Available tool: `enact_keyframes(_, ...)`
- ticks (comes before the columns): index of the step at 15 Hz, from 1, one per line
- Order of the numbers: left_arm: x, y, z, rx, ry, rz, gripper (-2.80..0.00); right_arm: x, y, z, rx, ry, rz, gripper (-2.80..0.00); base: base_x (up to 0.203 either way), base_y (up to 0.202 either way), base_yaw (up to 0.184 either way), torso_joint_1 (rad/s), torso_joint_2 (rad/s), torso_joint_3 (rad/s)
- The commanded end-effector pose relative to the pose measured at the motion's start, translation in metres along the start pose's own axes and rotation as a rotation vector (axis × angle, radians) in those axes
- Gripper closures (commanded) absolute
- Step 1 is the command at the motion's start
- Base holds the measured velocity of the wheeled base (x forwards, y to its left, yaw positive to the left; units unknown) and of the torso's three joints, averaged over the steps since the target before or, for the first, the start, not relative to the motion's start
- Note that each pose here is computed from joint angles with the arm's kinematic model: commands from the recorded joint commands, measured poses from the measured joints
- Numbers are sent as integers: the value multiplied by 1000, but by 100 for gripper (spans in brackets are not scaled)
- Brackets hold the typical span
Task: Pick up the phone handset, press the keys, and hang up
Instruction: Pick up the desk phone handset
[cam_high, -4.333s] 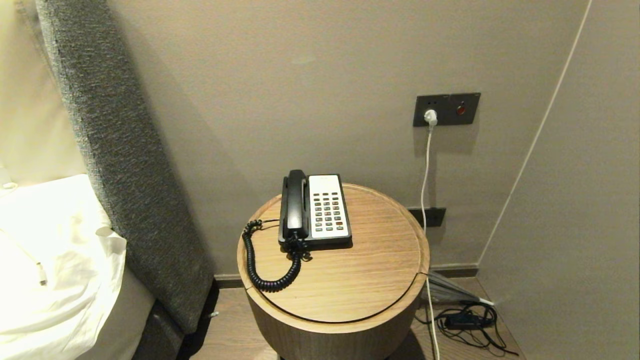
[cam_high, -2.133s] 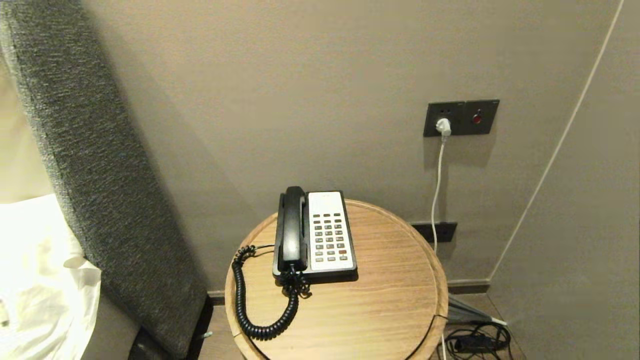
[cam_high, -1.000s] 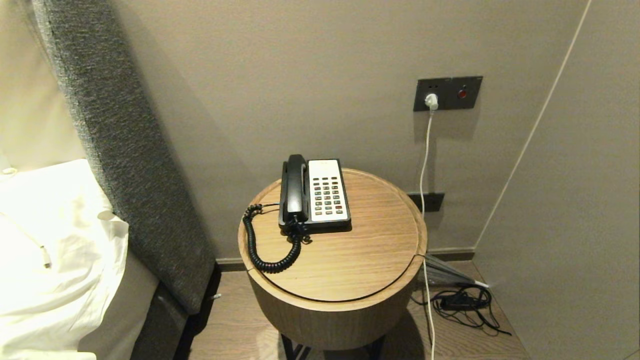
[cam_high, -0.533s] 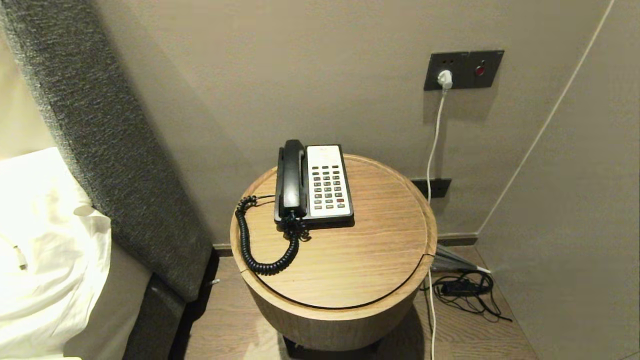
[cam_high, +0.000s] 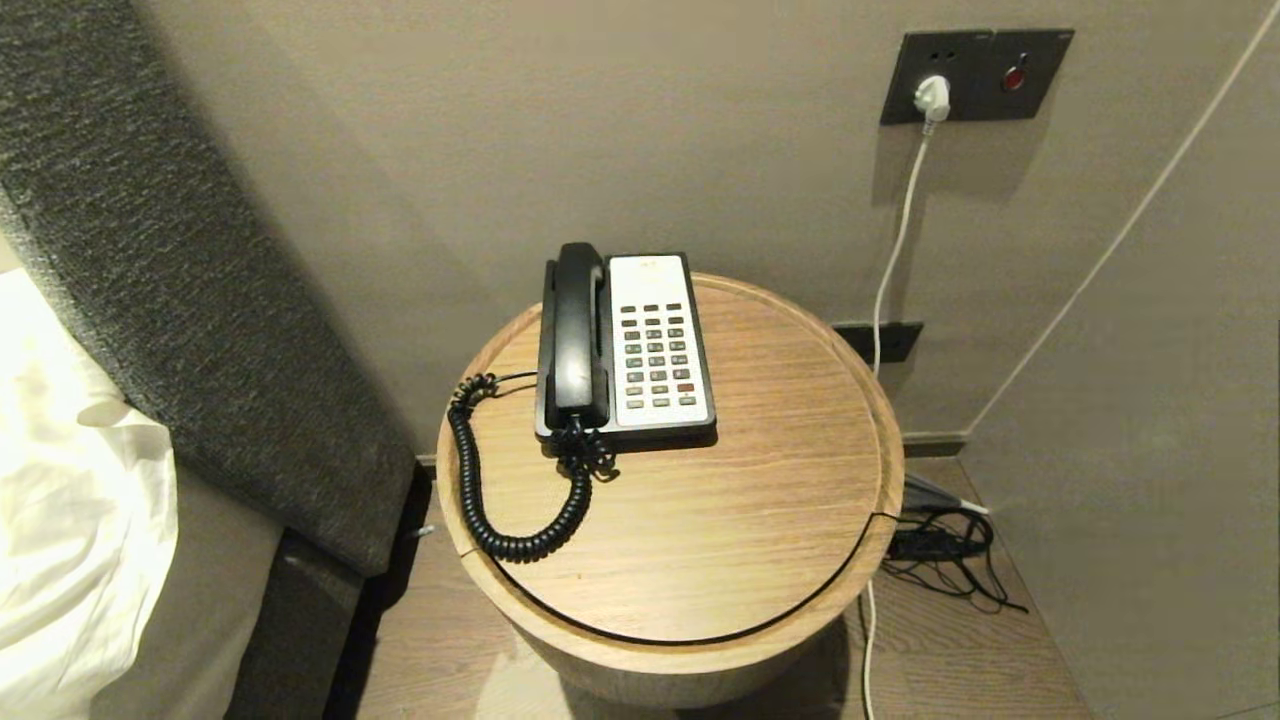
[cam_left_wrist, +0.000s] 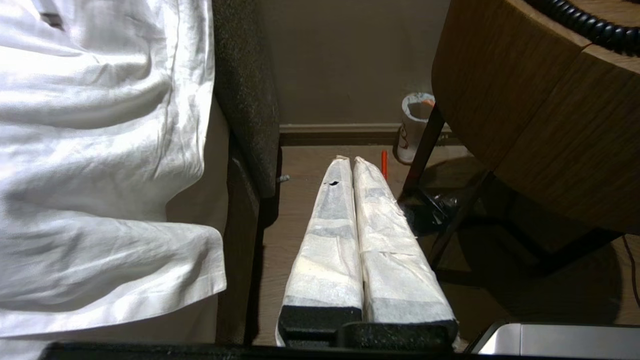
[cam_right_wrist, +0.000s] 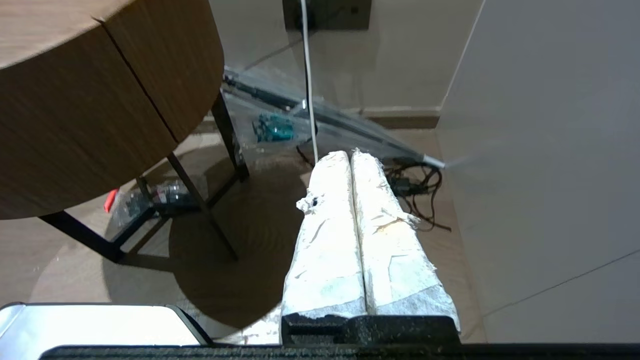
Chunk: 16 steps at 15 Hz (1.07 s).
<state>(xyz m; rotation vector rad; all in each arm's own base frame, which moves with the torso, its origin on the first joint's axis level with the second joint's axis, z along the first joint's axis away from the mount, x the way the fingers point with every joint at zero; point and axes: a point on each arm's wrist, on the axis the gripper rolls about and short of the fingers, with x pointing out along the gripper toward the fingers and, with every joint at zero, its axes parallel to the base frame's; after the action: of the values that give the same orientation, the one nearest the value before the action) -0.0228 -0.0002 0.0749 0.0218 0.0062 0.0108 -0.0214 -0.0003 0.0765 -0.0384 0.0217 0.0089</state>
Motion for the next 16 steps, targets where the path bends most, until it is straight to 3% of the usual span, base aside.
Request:
enact_keyframes(1,0,0,0,-9,2,1,0,0,0,0,0,1,-1,0,0,0,0,3,2,-214)
enact_keyframes(10,0,0,2,6,-4,0,0,0,0,0,0,1,-1,0,0,0,0,1,1,-54)
enact_keyframes(12,-10,0,28,12,-69,-6,0,0,0,0,0,1,-1,0,0,0,0,0,0,0)
enact_keyframes(14,-33,1,73,26,-96,-46,0,0,0,0,0,1,1,0,0,0,0,0,0,0)
enact_keyframes(16,-50,0,130,42,-51,-107,0,0,0,0,0,1,1,0,0,0,0,0,0,0)
